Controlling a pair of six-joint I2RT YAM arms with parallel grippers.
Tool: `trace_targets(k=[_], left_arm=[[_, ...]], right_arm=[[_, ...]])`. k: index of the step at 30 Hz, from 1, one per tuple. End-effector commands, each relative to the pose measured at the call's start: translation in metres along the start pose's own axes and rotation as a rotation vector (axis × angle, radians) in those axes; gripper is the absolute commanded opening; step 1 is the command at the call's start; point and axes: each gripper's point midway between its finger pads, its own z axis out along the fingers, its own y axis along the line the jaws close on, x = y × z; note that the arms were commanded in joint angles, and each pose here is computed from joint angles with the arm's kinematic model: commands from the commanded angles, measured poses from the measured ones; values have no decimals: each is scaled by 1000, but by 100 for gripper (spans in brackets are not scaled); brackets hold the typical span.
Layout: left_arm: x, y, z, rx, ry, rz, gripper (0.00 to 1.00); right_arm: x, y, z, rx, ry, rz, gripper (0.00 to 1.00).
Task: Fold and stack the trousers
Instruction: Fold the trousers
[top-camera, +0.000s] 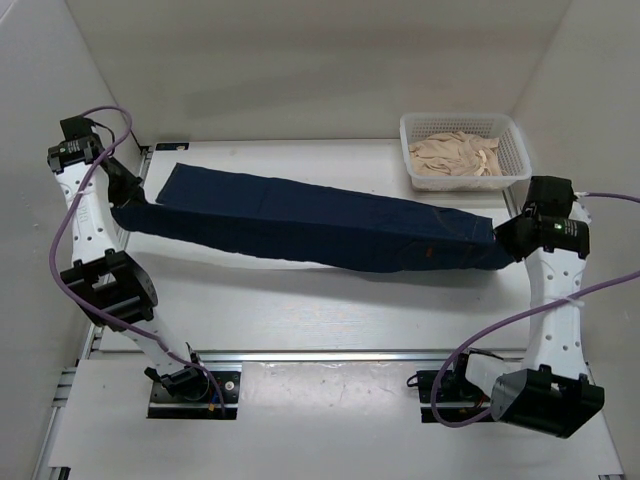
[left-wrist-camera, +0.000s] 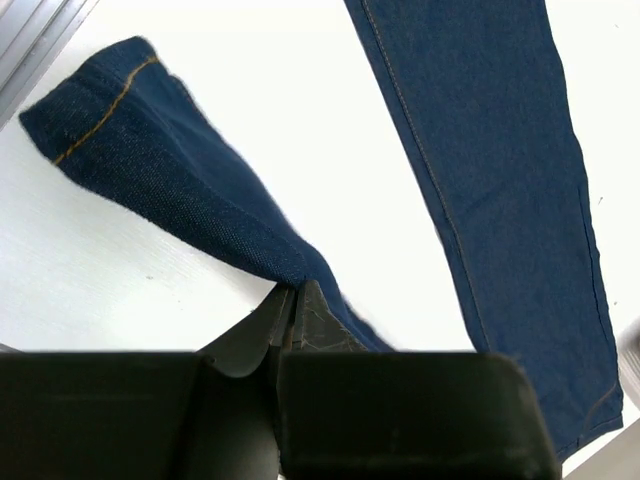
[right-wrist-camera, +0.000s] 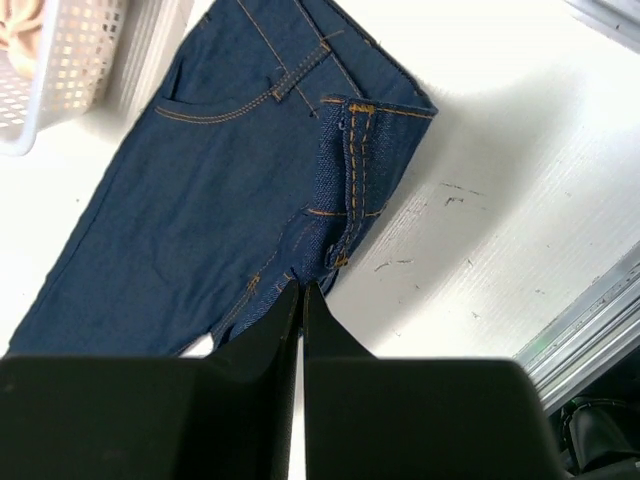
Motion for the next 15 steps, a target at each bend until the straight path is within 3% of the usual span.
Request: trace_targets(k=[1,11,15], left_arm=[[-66,18,-33,-57,-285,-1,10],[-100,-38,26,-24,-252,60,10],[-106,-46,69,-35,-212,50,10]], right_arm=[[-46,-33,-7,152,-223,-4,0],[-66,-13,36,238,-198,-18,0],[-73,0,61,260,-176,-28,0]])
